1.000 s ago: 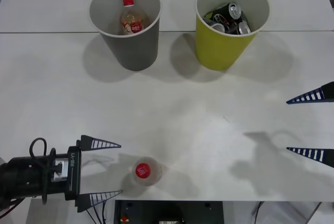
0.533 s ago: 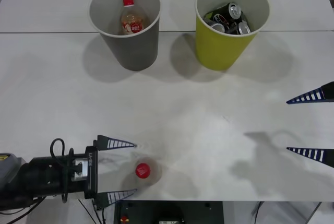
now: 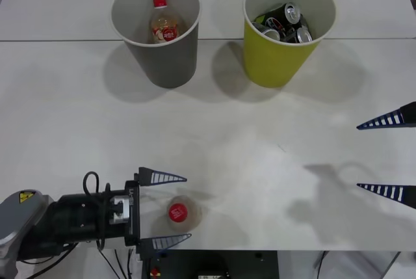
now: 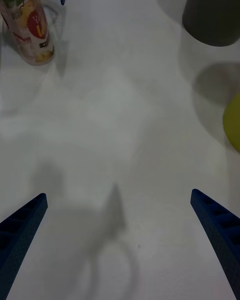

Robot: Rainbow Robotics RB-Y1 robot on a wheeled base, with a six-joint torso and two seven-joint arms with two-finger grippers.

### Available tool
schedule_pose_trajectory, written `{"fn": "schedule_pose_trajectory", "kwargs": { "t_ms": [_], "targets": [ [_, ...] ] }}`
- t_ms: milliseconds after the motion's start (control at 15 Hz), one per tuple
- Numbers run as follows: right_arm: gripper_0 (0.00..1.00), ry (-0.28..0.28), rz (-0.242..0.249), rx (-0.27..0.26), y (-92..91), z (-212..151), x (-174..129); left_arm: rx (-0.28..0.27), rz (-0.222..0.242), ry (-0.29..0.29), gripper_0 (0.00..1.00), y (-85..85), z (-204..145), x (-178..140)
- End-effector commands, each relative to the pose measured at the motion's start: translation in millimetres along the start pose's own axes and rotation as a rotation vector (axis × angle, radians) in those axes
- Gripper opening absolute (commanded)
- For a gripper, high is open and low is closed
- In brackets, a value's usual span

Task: Put the can into the green bin and the plastic bottle into the gray bin

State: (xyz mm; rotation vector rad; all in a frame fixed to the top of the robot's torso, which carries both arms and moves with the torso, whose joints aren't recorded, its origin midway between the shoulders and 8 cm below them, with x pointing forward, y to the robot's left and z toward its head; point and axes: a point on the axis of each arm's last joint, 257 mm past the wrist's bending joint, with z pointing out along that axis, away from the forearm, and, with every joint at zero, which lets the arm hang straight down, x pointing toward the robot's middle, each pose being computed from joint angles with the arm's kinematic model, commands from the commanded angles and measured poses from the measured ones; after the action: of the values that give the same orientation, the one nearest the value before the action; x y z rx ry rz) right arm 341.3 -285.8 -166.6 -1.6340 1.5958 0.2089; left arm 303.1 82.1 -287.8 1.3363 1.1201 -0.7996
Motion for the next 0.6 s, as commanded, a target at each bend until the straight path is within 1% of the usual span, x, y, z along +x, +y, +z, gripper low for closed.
{"fn": "schedule_pose_trajectory", "kwargs": {
  "t_ms": [67, 200, 333, 600],
  "targets": [
    [1.0, 0.0, 0.0, 0.0, 0.0, 0, 0, 0.0, -0.014, -0.013, 1.0, -0.4, 12, 1],
    [1.0, 0.0, 0.0, 0.0, 0.0, 0, 0, 0.006, -0.015, -0.018, 1.0, -0.1, 18, 2],
    [1.0, 0.0, 0.0, 0.0, 0.0, 0, 0, 0.02, -0.002, -0.008, 1.0, -1.0, 25, 3],
    [1.0, 0.0, 0.0, 0.0, 0.0, 0, 0, 0.025, 0.002, -0.02, 1.0, -3.6, 38, 1]
  ]
}}
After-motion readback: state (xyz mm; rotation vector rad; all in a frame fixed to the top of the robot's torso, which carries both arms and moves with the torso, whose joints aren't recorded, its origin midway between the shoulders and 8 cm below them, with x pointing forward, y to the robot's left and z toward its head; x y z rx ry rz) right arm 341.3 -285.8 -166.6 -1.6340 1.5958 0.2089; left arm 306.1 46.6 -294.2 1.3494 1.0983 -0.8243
